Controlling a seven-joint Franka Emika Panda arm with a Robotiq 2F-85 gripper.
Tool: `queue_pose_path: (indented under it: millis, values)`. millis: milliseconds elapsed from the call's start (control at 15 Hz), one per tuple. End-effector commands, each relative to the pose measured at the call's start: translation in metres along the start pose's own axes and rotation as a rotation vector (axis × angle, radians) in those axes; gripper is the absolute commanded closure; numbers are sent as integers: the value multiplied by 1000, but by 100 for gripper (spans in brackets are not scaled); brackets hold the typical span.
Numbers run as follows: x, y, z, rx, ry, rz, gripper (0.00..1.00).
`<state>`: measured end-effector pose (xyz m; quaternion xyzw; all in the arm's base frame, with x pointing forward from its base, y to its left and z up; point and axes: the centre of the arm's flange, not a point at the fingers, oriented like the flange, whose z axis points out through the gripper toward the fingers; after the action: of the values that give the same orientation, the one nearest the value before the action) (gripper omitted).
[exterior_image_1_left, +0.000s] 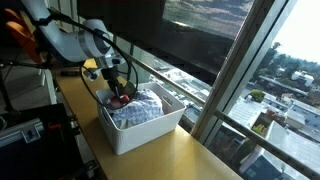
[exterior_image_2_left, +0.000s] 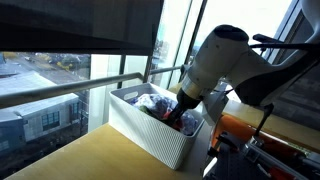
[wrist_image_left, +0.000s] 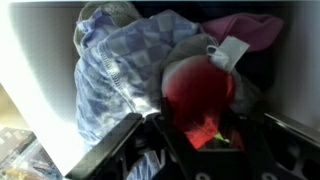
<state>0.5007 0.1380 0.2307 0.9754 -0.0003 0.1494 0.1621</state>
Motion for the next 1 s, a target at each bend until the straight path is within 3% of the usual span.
queue_pose_path:
  millis: [0,133,200,333,533,933]
  values:
    - [0,0,0,0,0,0,52]
    - [0,0,0,0,0,0,52]
    - [0,0,0,0,0,0,27]
    - [4,0,-1,1,4,1,22]
    - [15,10,-9,-10,19,11,0]
    - [65,76,-51,-27,87,83,0]
